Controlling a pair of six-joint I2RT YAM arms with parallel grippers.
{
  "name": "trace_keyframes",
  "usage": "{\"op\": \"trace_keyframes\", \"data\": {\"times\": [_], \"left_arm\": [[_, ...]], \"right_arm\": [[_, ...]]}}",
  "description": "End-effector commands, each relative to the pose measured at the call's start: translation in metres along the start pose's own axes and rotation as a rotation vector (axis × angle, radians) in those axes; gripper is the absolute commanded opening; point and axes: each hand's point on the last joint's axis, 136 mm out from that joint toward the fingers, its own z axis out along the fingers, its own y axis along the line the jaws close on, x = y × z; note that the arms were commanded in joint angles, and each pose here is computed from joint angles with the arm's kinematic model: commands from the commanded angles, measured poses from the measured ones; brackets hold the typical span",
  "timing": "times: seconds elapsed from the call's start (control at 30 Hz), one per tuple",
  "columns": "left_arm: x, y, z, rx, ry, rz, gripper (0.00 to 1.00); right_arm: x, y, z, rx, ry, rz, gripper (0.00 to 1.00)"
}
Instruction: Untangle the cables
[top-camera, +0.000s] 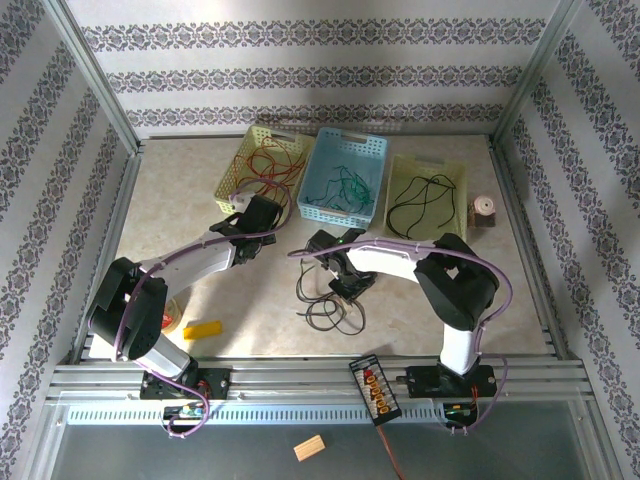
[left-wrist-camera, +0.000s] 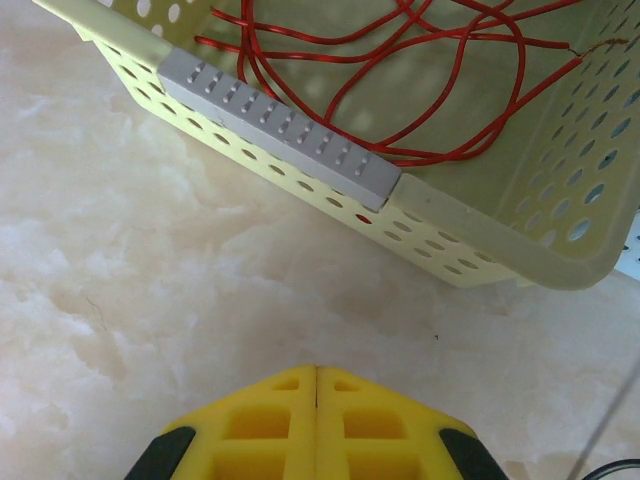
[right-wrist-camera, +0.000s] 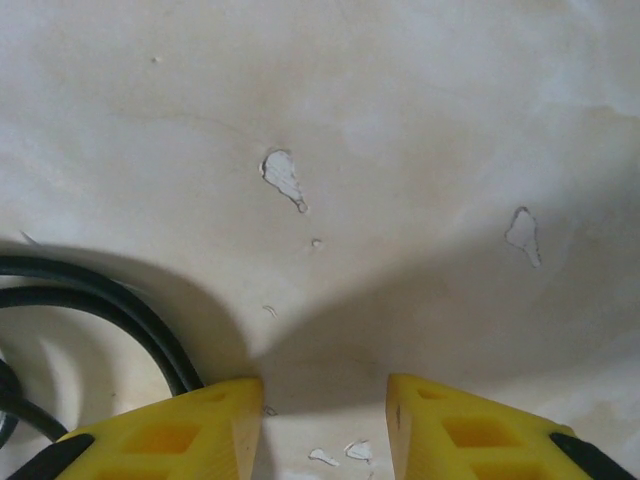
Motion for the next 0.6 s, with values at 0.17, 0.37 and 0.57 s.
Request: {"op": "trace_keyframes", "data": {"times": [0.17, 0.37, 0.57], "left_arm": [[-0.007, -0.001, 0.002, -0.008, -0.002, -0.003, 0.0], [-0.005, -0.002, 0.005, -0.004, 0.002, -0.01, 0.0], [-0.011, 0.001, -0.001, -0.016, -0.021, -0.003, 0.0]], "right_arm": [[-0.026, 0.006, -0.046, -0.192, -0.263, 0.021, 0.46], [0.005, 0.027, -0.022, -0.203, -0.09, -0.118, 0.5], [0.03, 0.025, 0.024, -0.134, 0.151, -0.143, 0.38]]}}
